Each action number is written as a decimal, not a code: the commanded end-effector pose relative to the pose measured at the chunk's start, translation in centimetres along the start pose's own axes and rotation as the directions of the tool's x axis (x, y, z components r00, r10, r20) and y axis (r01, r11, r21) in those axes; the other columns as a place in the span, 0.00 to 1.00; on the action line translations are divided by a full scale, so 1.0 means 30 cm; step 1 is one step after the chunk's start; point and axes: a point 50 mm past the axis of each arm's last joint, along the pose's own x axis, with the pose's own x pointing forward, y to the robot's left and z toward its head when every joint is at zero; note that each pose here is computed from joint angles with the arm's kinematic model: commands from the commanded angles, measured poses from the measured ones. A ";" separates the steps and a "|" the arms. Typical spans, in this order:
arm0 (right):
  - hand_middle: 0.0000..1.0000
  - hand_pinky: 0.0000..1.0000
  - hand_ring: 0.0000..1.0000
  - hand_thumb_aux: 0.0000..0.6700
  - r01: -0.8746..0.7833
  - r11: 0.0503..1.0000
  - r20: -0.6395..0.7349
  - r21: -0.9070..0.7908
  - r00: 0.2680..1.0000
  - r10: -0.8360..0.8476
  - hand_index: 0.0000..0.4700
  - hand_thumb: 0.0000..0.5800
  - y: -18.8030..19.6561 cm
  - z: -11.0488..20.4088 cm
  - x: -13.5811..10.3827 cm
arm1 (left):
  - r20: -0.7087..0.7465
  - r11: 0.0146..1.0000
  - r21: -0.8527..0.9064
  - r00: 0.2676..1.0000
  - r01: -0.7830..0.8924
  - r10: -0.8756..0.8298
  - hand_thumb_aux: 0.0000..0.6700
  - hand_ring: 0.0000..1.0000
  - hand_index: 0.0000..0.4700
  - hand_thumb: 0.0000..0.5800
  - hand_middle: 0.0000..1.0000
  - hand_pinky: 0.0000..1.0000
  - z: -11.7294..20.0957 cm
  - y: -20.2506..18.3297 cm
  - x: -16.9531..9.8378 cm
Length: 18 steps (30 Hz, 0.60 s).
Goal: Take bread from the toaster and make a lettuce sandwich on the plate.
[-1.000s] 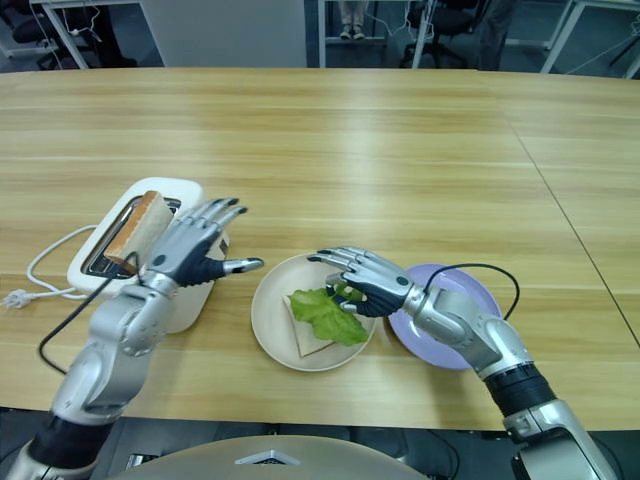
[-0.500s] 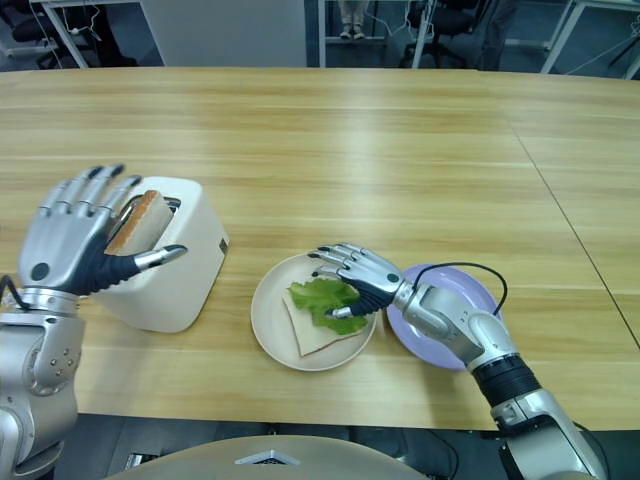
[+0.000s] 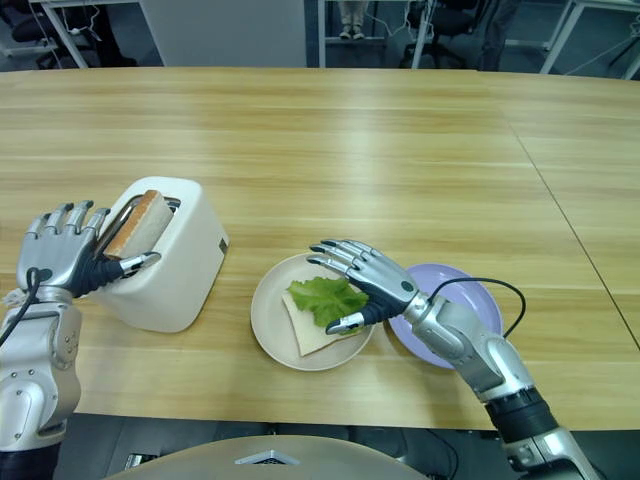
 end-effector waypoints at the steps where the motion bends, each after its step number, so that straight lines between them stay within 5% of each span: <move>1: 0.00 0.00 0.00 0.00 0.045 0.998 -0.040 0.038 0.998 -0.043 0.00 0.00 -0.032 -0.001 -0.019 | -0.017 0.997 0.025 0.997 0.080 -0.079 0.00 0.00 0.00 0.00 0.00 0.00 -0.006 -0.063 0.016; 2: 0.00 0.00 0.00 0.00 0.052 0.998 -0.049 0.044 0.998 -0.050 0.00 0.00 -0.036 -0.002 -0.024 | -0.015 0.997 0.018 0.997 0.073 -0.073 0.00 0.00 0.00 0.00 0.00 0.00 -0.005 -0.061 0.021; 3: 0.00 0.00 0.00 0.00 0.058 0.997 -0.057 0.050 0.997 -0.055 0.00 0.00 -0.039 -0.003 -0.030 | -0.011 0.998 0.010 0.998 0.062 -0.062 0.36 0.00 0.35 0.59 0.00 0.00 -0.002 -0.056 0.026; 4: 0.00 0.00 0.00 0.00 0.063 0.996 -0.065 0.057 0.996 -0.059 0.00 0.00 -0.040 -0.003 -0.035 | -0.004 0.999 0.003 0.999 0.046 -0.046 0.50 0.00 0.49 0.75 0.00 0.00 0.000 -0.049 0.030; 5: 0.00 0.00 0.00 0.00 0.066 0.996 -0.071 0.064 0.996 -0.062 0.00 0.00 -0.040 -0.003 -0.040 | 0.004 1.000 -0.011 1.000 0.026 -0.026 0.50 0.00 0.49 0.75 0.00 0.00 0.005 -0.041 0.034; 6: 0.00 0.00 0.00 0.00 0.068 0.995 -0.078 0.071 0.995 -0.062 0.00 0.00 -0.038 -0.003 -0.044 | 0.017 1.000 -0.029 1.000 0.011 -0.011 1.00 0.00 0.98 1.00 0.00 0.00 0.012 -0.031 0.036; 11: 0.00 0.00 0.00 0.00 0.054 0.995 -0.094 0.082 0.994 -0.046 0.00 0.00 -0.022 -0.001 -0.061 | 0.084 0.979 -0.184 0.991 -0.089 0.106 1.00 0.00 0.98 1.00 0.00 0.00 0.053 0.025 0.035; 12: 0.00 0.00 0.00 0.00 0.053 0.995 -0.095 0.084 0.994 -0.045 0.00 0.00 -0.022 -0.002 -0.063 | 0.091 0.970 -0.221 0.988 -0.105 0.127 1.00 1.00 0.98 1.00 1.00 1.00 0.058 0.035 0.033; 18: 0.00 0.00 0.00 0.00 0.033 0.996 -0.098 0.088 0.995 -0.024 0.00 0.00 -0.011 -0.002 -0.069 | 0.082 0.823 -0.522 0.947 -0.224 0.310 1.00 1.00 0.98 1.00 1.00 1.00 0.077 0.134 0.013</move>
